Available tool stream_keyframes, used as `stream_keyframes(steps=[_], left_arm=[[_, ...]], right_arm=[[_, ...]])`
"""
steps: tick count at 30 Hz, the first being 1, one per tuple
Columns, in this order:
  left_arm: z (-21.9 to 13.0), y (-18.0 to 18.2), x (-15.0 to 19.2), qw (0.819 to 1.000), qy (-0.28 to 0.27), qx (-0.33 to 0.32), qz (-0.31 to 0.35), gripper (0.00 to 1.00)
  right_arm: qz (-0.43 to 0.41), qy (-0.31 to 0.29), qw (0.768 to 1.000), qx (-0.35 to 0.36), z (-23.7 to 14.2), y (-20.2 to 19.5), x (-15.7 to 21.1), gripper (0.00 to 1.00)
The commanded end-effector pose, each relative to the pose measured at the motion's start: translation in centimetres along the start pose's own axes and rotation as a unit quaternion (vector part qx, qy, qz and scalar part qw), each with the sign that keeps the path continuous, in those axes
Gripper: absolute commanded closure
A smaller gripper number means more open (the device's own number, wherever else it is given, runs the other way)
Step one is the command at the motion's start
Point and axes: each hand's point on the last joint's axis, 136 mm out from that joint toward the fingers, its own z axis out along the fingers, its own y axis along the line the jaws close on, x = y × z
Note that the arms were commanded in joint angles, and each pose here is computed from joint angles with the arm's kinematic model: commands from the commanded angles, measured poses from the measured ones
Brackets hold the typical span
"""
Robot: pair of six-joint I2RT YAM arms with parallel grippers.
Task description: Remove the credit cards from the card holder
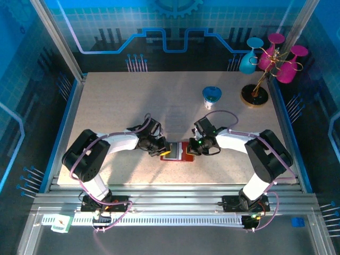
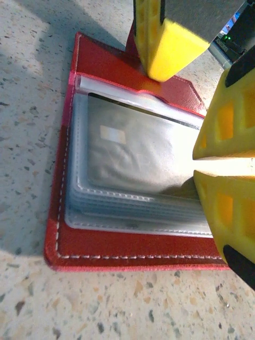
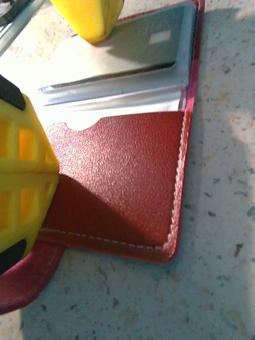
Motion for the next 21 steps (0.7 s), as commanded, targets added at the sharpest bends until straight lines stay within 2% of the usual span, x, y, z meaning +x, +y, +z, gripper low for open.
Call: stream_keyframes(steps=[1, 12, 16, 18, 21], left_arm=[[-0.2, 2.8, 0.3, 0.999, -0.004, -0.039, -0.028, 0.85], [-1.0, 1.5, -0.3, 0.998, -0.033, 0.004, -0.045, 0.82], [-2.2, 0.8, -1.0, 0.998, -0.059, 0.004, -0.015, 0.78], [-2.8, -0.4, -1.6, 0.996, -0.080, 0.029, -0.003, 0.78], [-3.1, -0.9, -2.0, 0.995, -0.088, 0.033, 0.013, 0.77]], right_arm=[[-0.006, 0.000, 0.999, 0.032, 0.7, -1.7, -0.3, 0.97], [-0.018, -0.015, 0.999, 0.031, 0.6, -1.5, -1.3, 1.00], [-0.036, -0.031, 0.999, 0.008, -0.5, -0.3, -1.5, 1.00], [-0.053, -0.053, 0.997, -0.002, -1.4, 0.3, -1.9, 0.98], [-0.072, -0.071, 0.995, -0.018, -2.5, 1.5, -2.6, 0.96]])
